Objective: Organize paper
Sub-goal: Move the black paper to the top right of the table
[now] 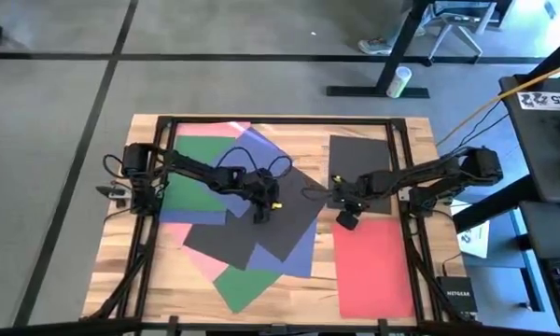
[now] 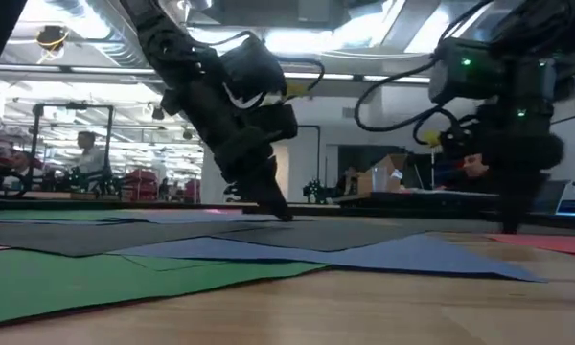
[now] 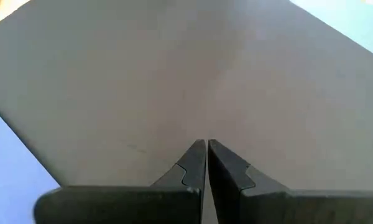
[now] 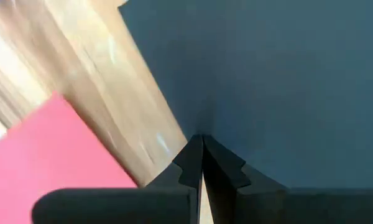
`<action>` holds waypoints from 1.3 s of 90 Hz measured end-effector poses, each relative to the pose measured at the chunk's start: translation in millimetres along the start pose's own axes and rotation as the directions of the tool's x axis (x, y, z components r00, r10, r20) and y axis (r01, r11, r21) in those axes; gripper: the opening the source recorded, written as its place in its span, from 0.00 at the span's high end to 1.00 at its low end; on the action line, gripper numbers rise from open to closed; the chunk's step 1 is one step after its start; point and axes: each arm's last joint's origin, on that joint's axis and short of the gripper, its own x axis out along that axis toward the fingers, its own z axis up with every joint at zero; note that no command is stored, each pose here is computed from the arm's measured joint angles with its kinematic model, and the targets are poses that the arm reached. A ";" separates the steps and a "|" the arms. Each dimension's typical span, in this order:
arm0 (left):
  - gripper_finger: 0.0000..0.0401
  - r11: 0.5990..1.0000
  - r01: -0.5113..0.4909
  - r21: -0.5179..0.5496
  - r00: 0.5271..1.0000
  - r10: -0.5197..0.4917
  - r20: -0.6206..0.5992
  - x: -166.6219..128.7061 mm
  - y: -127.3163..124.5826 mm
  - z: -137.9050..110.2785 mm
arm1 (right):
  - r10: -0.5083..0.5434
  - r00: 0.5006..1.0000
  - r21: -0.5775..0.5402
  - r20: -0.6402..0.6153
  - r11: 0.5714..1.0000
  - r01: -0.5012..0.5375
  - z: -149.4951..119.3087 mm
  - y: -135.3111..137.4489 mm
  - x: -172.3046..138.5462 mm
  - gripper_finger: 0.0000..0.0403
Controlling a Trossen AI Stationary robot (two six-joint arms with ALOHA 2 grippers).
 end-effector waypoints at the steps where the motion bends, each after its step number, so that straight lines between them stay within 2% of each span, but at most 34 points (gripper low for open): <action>1: 1.00 1.000 0.000 0.000 1.000 0.000 0.000 0.0 0.0 0.0 | -0.001 1.000 0.000 -0.001 1.000 0.001 -0.7 -0.4 -0.6 1.00; 12: 1.00 1.000 0.000 0.000 1.000 0.000 0.001 0.0 0.0 0.1 | 0.008 1.000 0.005 0.030 1.000 -0.008 -6.3 -4.4 -11.1 1.00; 20: 1.00 1.000 0.000 0.000 1.000 0.000 0.005 0.0 0.0 0.4 | 0.032 0.993 0.023 0.117 0.999 -0.035 -5.2 -4.4 -22.6 1.00; 29: 1.00 1.000 0.000 0.000 1.000 0.000 0.007 0.0 -0.1 0.7 | -0.002 0.980 0.053 0.201 0.999 -0.009 -6.4 -7.7 -31.6 1.00; 38: 1.00 1.000 0.000 0.000 1.000 0.000 0.005 0.0 0.0 0.5 | -0.093 0.957 0.127 0.274 0.990 0.060 -6.3 -11.6 -36.2 1.00; 47: 1.00 1.000 0.000 0.000 1.000 0.000 0.009 0.0 0.0 0.9 | -0.221 0.919 0.232 0.327 0.961 0.149 -5.0 -16.1 -36.1 1.00; 53: 1.00 1.000 -0.001 0.001 1.000 0.001 0.017 0.0 0.1 1.7 | -0.277 0.892 0.302 0.358 0.938 0.170 -2.1 -20.5 -32.3 1.00; 62: 1.00 1.000 -0.001 0.002 0.999 0.001 0.034 0.0 0.1 3.2 | -0.317 0.879 0.365 0.357 0.913 0.181 -0.8 -31.4 -22.2 1.00; 85: 1.00 1.000 -0.008 0.008 0.999 0.008 0.034 0.0 0.3 3.2 | -0.329 0.874 0.493 0.357 0.861 0.122 -1.2 -55.9 0.0 1.00; 100: 1.00 1.000 -0.009 0.011 0.999 0.008 0.036 0.0 0.3 3.4 | -0.276 0.895 0.488 0.349 0.869 0.078 0.2 -64.4 8.0 1.00; 117: 1.00 1.000 -0.009 0.010 0.999 0.009 0.035 0.0 0.3 3.3 | -0.248 0.893 0.449 0.375 0.891 0.059 7.6 -66.9 11.2 1.00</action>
